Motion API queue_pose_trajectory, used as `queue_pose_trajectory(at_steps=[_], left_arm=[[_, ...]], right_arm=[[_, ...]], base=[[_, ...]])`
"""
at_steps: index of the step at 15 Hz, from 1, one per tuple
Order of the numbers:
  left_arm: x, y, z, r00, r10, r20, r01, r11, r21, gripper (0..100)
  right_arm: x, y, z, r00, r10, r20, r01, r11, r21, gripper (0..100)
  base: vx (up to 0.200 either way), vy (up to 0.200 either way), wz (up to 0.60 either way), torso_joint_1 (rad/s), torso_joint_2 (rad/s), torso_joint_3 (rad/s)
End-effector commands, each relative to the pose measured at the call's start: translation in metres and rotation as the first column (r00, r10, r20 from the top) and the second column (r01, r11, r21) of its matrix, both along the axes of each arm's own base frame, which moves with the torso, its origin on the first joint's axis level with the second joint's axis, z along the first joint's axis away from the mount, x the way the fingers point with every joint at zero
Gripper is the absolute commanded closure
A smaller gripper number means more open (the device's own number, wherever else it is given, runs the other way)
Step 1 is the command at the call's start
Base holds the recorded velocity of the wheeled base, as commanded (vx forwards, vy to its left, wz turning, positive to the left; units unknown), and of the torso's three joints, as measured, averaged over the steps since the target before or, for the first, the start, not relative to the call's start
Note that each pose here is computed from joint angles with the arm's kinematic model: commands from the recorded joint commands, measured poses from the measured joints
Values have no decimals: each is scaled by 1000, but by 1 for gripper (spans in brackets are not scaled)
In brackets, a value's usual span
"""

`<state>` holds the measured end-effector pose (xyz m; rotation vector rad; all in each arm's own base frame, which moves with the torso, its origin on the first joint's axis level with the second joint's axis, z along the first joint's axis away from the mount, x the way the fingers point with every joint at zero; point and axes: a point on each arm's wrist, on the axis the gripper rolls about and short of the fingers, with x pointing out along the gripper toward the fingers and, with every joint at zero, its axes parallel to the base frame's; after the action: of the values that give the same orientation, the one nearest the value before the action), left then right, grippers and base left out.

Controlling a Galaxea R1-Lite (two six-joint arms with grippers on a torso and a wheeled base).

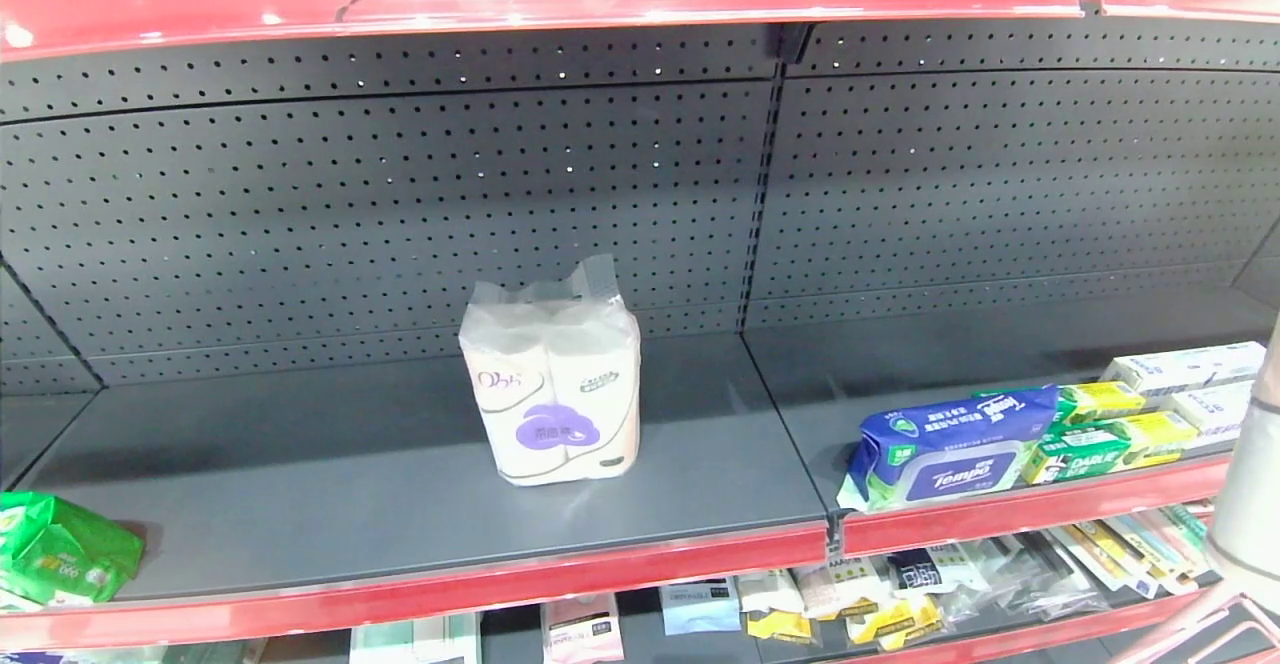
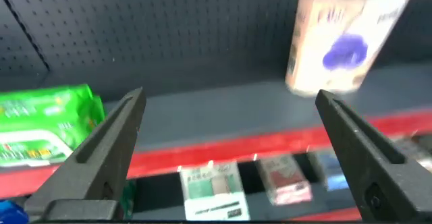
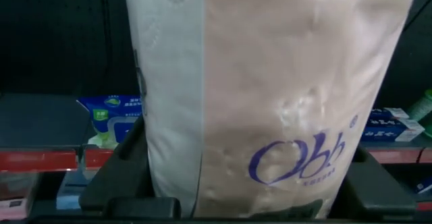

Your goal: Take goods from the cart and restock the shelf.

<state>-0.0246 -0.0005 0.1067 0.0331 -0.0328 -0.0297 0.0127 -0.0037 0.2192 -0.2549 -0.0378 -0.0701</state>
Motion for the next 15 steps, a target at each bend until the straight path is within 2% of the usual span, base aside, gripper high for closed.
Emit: queue_pose_trajectory(at_steps=[1, 3, 4, 5, 6, 7, 8, 9, 10, 12, 14, 15], left_arm=[[26, 0, 68, 997, 22, -68, -26, 998, -58, 0], [37, 0, 67, 990, 25, -135, -28, 999, -19, 0], [55, 0, 74, 980, 28, -197, -32, 999, -16, 0], [71, 0, 84, 974, 20, -227, -24, 1000, -15, 0], [80, 0, 86, 967, 17, -254, -22, 1000, -15, 0], [107, -1, 81, 936, -28, -350, 20, 999, -28, 0], [119, -3, 77, 920, -108, -376, 94, 994, -56, 0], [133, -5, 74, 897, -202, -393, 182, 979, -86, 0], [152, -7, 71, 870, -283, -405, 264, 959, -102, 0], [186, -10, 65, 827, -412, -382, 407, 908, -98, 0], [207, -12, 53, 756, -529, -386, 534, 839, -105, 0], [210, -13, 50, 742, -540, -396, 549, 830, -103, 0]], right_arm=[[-7, -1, -5, 1000, 20, 23, -21, 1000, 17, 100], [-9, 0, -7, 997, 75, 28, -75, 997, 29, 100], [-10, -1, -8, 997, 74, 29, -75, 997, 29, 100], [-11, -1, -9, 998, 64, 29, -65, 998, 28, 100], [-11, -1, -8, 998, 56, 32, -57, 998, 28, 100], [-11, -1, -8, 999, 38, 29, -39, 999, 29, 100], [-10, -1, -10, 999, 47, 20, -48, 998, 35, 100], [-9, -1, -12, 999, 46, 13, -46, 998, 36, 100], [-9, -1, -15, 999, 46, 8, -46, 998, 34, 100], [-10, -1, -17, 999, 40, 8, -40, 999, 31, 100], [-10, -1, -14, 1000, 27, 14, -28, 999, 31, 100], [-10, -1, -14, 1000, 27, 15, -28, 999, 29, 100]], base=[[0, 0, 0, 0, 0, 0], [0, 0, 0, 0, 0, 0], [0, 0, 0, 0, 0, 0], [0, 0, 0, 0, 0, 0], [0, 0, 0, 0, 0, 0], [0, 0, 0, 0, 0, 0], [0, 0, 0, 0, 0, 0], [0, 0, 0, 0, 0, 0], [0, 0, 0, 0, 0, 0], [0, 0, 0, 0, 0, 0], [0, 0, 0, 0, 0, 0], [0, 0, 0, 0, 0, 0]])
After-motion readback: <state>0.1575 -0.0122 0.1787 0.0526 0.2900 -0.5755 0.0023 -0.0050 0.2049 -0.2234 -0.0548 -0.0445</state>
